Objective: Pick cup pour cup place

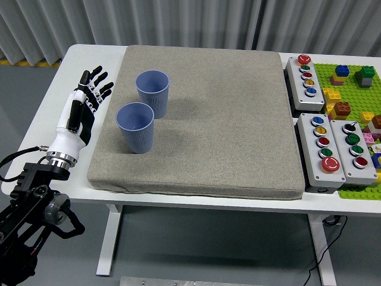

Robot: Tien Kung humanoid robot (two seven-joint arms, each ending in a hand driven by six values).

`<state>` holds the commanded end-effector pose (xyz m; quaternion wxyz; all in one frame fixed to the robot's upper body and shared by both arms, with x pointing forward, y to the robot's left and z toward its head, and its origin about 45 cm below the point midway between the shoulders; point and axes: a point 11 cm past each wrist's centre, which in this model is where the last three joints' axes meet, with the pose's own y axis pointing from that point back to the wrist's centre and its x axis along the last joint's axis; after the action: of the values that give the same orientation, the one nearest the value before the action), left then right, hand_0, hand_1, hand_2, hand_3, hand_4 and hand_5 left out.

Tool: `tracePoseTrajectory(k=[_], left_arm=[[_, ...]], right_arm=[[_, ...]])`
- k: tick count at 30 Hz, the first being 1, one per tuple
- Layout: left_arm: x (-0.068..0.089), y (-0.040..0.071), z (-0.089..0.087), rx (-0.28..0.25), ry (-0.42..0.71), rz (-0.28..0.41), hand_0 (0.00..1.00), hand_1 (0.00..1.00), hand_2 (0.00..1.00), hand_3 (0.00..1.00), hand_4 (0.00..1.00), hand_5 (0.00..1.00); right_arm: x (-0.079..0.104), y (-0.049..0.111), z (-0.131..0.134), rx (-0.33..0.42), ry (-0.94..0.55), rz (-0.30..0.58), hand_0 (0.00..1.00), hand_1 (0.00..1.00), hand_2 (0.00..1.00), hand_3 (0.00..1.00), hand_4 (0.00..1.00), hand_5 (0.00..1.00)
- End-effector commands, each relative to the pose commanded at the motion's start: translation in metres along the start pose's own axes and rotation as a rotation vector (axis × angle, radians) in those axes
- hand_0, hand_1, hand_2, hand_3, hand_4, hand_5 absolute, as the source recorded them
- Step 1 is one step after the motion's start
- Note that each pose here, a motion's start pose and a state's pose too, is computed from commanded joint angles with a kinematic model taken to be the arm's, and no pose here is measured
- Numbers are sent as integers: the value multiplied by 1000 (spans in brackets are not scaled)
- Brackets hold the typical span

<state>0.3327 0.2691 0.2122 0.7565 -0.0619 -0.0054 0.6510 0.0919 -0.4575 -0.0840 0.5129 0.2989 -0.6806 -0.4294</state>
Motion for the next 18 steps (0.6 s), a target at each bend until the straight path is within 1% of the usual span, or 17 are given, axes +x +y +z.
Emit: tracePoseTrajectory(k=[1, 2, 7, 8, 13, 14, 18], left_arm=[[0, 0, 0, 0, -1, -1, 887, 873, 950, 953, 942, 976], [0, 0, 0, 0, -2, -1, 892, 879, 971, 998, 992, 675], [0, 6, -3, 9, -65, -22, 892, 879, 971, 998, 992, 675], [1, 8, -6, 14, -76, -21, 902, 894, 998, 998, 982, 475], [1, 14, -10, 26, -115, -33, 902, 894, 998, 998, 982, 475], [0, 16, -11, 30, -124, -40, 919, 908, 998, 998, 976, 372], [-2, 18, -14, 43, -142, -58, 919, 908, 998, 998, 976, 372]], right_arm=[[0, 0, 0, 0, 0, 0, 640, 600, 508, 579, 2, 2], [0, 0, 0, 0, 0, 0, 640, 600, 508, 579, 2, 2], [0, 0, -1, 1, 2, 0, 640, 600, 508, 579, 2, 2], [0, 0, -1, 2, 3, 0, 639, 600, 508, 579, 2, 2], [1, 0, 0, 1, 6, 1, 639, 600, 508, 579, 2, 2], [1, 0, 0, 0, 6, 1, 639, 600, 508, 578, 2, 2], [0, 0, 0, -1, 10, 2, 639, 600, 508, 578, 2, 2]])
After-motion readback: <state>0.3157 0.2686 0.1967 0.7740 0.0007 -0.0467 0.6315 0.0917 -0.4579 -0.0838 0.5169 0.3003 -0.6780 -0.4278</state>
